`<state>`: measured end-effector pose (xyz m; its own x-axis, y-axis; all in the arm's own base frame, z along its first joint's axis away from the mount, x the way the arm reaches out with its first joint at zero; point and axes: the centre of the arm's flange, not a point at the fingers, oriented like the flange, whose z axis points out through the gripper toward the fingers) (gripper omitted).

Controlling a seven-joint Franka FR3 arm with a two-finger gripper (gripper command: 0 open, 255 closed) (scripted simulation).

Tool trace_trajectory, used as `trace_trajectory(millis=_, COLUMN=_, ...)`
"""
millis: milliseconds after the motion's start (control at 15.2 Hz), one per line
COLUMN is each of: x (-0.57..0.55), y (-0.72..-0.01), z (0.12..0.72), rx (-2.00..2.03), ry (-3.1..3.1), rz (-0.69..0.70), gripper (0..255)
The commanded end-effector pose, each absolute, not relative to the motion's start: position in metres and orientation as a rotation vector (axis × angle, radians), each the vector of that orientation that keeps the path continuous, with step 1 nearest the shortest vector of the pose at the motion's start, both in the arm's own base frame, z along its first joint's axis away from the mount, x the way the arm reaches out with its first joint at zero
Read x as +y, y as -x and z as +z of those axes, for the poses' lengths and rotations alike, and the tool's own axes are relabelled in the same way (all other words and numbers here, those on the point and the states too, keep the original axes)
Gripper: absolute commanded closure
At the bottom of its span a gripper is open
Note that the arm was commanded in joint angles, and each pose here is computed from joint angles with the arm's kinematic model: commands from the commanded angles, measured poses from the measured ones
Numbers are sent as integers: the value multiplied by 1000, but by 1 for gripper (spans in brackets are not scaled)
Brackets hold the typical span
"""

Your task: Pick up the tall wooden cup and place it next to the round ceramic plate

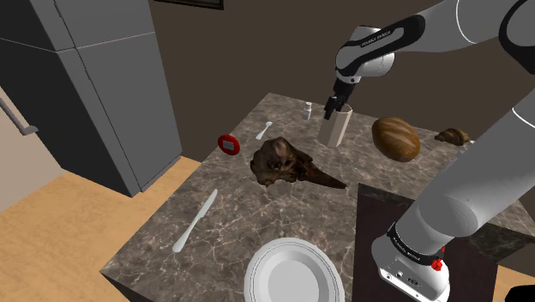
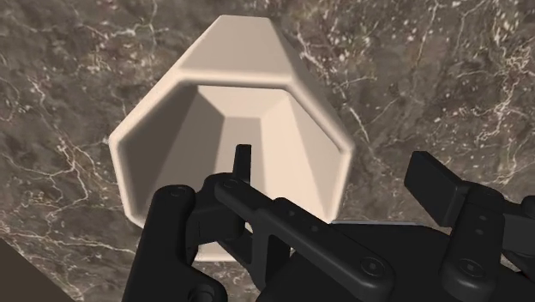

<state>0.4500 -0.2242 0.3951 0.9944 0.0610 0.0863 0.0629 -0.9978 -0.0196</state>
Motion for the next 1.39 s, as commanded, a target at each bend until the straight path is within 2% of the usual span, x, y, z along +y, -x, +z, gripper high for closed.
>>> trace_trajectory(millis=0, x=-226, y=-450, z=390, rx=-97, ry=3115, rz=-134, gripper=0)
trace_trajectory(millis=396, x=-226, y=-450, z=390, rx=-97, ry=3115, rz=-134, gripper=0)
trace_trajectory(millis=462, x=-226, y=-450, z=390, rx=-97, ry=3115, rz=-134, gripper=255)
trace_trajectory(millis=1056, x=-226, y=-450, z=390, rx=-97, ry=3115, rz=-134, gripper=255)
trace_trajectory(millis=1320, x=-226, y=-450, z=411, rx=-97, ry=3115, rz=-134, gripper=255)
